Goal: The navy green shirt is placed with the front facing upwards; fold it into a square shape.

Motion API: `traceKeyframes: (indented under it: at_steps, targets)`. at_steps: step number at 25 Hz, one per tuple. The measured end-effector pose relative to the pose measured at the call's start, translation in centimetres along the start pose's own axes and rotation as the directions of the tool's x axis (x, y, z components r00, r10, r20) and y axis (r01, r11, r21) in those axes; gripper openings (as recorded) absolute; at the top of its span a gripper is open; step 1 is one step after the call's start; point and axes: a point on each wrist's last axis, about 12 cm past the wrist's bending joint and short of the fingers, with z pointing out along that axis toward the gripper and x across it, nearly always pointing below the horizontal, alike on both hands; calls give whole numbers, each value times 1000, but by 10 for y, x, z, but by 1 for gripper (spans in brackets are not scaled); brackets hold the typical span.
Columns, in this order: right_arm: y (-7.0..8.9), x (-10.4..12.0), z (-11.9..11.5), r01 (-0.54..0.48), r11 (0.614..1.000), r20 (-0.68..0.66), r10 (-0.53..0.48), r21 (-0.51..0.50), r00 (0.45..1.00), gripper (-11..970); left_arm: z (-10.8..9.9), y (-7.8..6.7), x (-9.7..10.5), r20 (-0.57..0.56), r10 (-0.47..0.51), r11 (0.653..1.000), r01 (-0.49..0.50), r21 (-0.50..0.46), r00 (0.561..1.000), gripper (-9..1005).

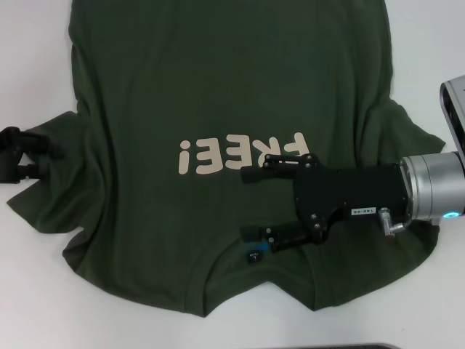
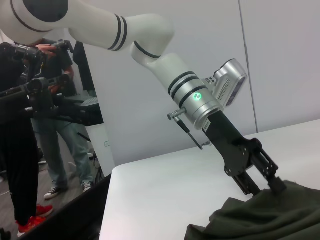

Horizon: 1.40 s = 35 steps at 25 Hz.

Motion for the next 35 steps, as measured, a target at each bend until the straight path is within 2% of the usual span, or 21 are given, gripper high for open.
traceKeyframes:
  at_steps: [2,12,18,23,35]
  targets:
    - [0,0,0,0,1000,1,0,1,1000,912,2,-1,-1,-9,21,1000,-21,-21,1000,726]
    - [0,0,-1,-1,1000,6,1,5,1000,911,3,-8,-3,-29,66,997,-67,-33,997,289]
    - [0,-1,-1,1,1000,7,-1,4,1000,910,0,-10,-1,-50,83,996,-84,-23,995,79]
    - [-1,-2,-1,5,1000,8,-5,4,1000,910,-5,-13,-2,-58,122,992,-123,-15,991,79]
    - [-3,-4,-1,8,1000,14,-8,10,1000,908,-14,-14,-6,-31,124,992,-124,-6,992,71]
